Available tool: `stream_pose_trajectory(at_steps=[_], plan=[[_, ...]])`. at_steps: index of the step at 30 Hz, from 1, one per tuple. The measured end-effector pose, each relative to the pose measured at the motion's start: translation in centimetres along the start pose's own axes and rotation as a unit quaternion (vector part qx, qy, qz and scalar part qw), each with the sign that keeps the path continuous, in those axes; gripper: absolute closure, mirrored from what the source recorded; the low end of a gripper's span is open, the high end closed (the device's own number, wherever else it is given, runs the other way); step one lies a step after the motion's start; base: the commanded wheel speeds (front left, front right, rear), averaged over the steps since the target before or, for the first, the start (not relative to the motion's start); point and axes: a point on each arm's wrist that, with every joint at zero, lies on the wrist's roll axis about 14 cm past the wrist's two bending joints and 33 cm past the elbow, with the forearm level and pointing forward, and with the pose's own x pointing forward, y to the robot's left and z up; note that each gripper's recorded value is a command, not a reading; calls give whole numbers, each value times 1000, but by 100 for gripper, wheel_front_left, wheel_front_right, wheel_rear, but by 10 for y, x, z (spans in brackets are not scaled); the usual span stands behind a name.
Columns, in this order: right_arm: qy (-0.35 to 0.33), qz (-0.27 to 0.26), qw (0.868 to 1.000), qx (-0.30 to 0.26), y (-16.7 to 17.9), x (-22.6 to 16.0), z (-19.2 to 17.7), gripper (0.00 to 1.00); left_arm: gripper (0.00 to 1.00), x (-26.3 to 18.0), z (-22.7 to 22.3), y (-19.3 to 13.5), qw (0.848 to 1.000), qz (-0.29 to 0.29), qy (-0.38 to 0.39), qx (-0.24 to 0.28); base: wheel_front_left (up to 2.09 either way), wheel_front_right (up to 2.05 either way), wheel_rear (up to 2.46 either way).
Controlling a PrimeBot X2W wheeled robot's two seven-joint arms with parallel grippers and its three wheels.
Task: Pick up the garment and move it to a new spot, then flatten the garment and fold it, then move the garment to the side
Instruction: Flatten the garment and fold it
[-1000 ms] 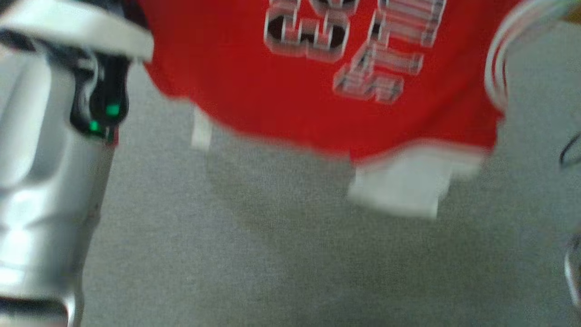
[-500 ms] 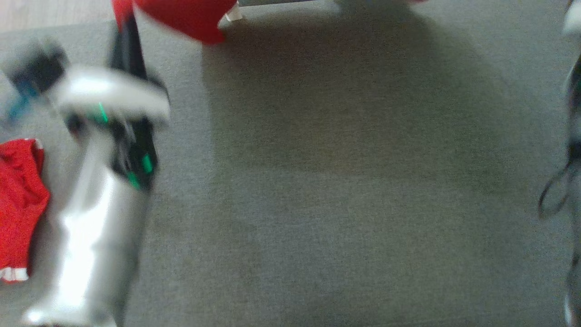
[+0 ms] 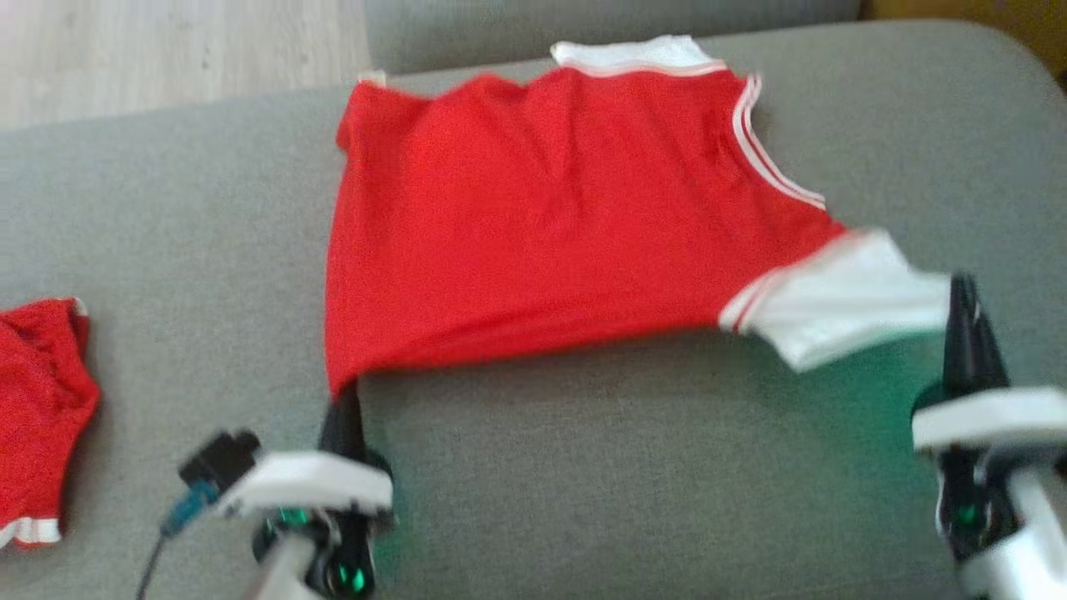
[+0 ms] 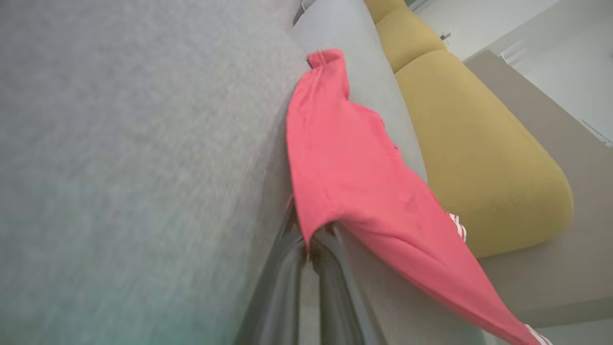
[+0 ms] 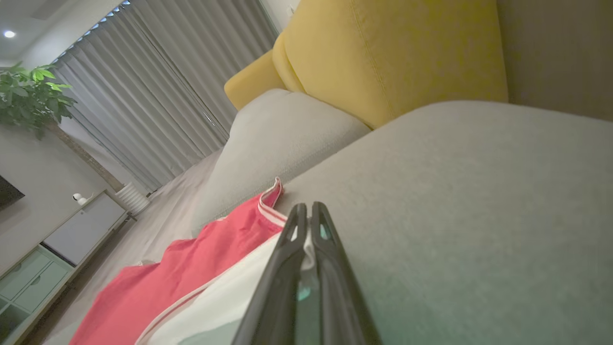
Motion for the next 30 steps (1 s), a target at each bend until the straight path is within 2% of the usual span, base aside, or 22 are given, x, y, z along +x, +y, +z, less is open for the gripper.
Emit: stream_pose_trajectory(at_steps=[8,12,17,21,24,30], plan=[[40,-48,997,52,-19,-70,-45,100,100,-54,-39,14,1000,15,21,-1,0,0,0],[59,-68,994,63,-29,-104,-62,100,100,-85,-58,36,998,45,28,-20,0,0,0],[62,-88,991,78,-37,-127,-70,100,100,-101,-62,45,998,50,31,-16,0,0,0],[38,-84,992,83,-35,-121,-55,100,100,-104,-59,38,999,32,30,-19,0,0,0],[28,-70,993,90,-25,-108,-47,100,100,-103,-55,34,999,16,36,4,0,0,0],[-5,-19,995,101,11,-52,-16,100,100,-72,-32,-1,999,-38,29,18,0,0,0]])
